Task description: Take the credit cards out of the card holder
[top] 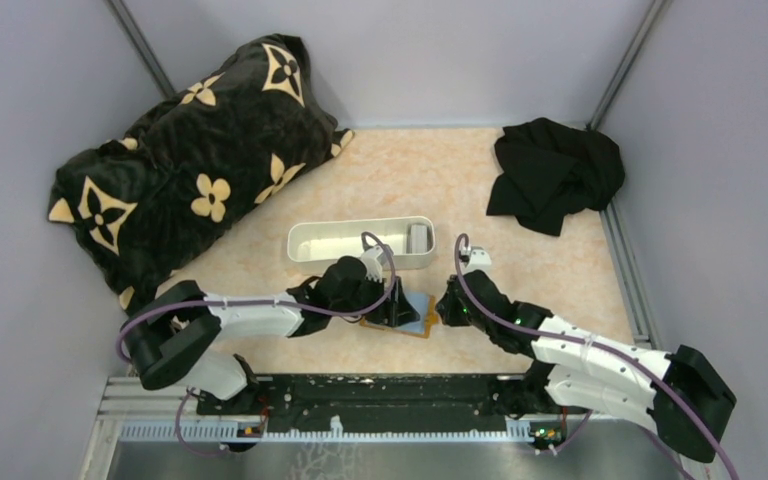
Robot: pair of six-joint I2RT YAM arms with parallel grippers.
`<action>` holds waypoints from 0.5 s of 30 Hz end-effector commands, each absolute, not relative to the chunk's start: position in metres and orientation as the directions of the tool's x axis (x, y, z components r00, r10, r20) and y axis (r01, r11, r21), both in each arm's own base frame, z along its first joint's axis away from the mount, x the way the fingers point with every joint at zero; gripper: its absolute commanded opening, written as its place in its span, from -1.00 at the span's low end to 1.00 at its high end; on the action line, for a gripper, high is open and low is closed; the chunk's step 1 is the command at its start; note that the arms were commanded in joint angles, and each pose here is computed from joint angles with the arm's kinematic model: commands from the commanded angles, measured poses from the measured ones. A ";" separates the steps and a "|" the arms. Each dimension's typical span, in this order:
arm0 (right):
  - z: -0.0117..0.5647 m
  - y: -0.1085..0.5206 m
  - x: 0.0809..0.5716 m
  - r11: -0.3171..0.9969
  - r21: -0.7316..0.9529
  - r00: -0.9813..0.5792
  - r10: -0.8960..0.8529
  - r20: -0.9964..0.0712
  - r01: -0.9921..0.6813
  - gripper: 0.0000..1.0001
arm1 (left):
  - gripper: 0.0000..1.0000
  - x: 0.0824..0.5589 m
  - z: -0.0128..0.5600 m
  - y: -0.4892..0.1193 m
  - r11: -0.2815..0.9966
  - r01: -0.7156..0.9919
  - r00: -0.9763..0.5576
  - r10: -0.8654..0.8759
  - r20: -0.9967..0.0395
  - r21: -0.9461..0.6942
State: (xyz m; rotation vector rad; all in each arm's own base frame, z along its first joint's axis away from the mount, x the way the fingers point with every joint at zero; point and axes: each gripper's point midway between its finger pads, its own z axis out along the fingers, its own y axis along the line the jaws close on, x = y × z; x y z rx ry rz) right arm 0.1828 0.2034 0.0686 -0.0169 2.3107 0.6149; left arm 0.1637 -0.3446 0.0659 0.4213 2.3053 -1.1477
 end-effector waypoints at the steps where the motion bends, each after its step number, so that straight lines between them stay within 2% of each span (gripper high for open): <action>1: 0.081 0.202 0.190 0.893 0.415 -0.717 0.174 -0.675 -0.173 -1.00 | 0.61 0.162 0.103 -0.366 0.484 0.555 -0.782 0.024 -0.623 -0.677; 10: 0.090 0.199 0.189 0.884 0.439 -0.709 0.204 -0.675 -0.163 -1.00 | 0.61 0.133 0.088 -0.384 0.397 0.515 -0.836 0.039 -0.547 -0.760; 13: 0.093 0.209 0.187 0.864 0.461 -0.719 0.189 -0.668 -0.201 -1.00 | 0.61 0.141 0.099 -0.378 0.410 0.538 -0.807 -0.002 -0.590 -0.737; 15: 0.092 0.214 0.185 0.854 0.474 -0.732 0.182 -0.657 -0.213 -1.00 | 0.62 0.154 0.107 -0.368 0.478 0.538 -0.780 -0.029 -0.625 -0.694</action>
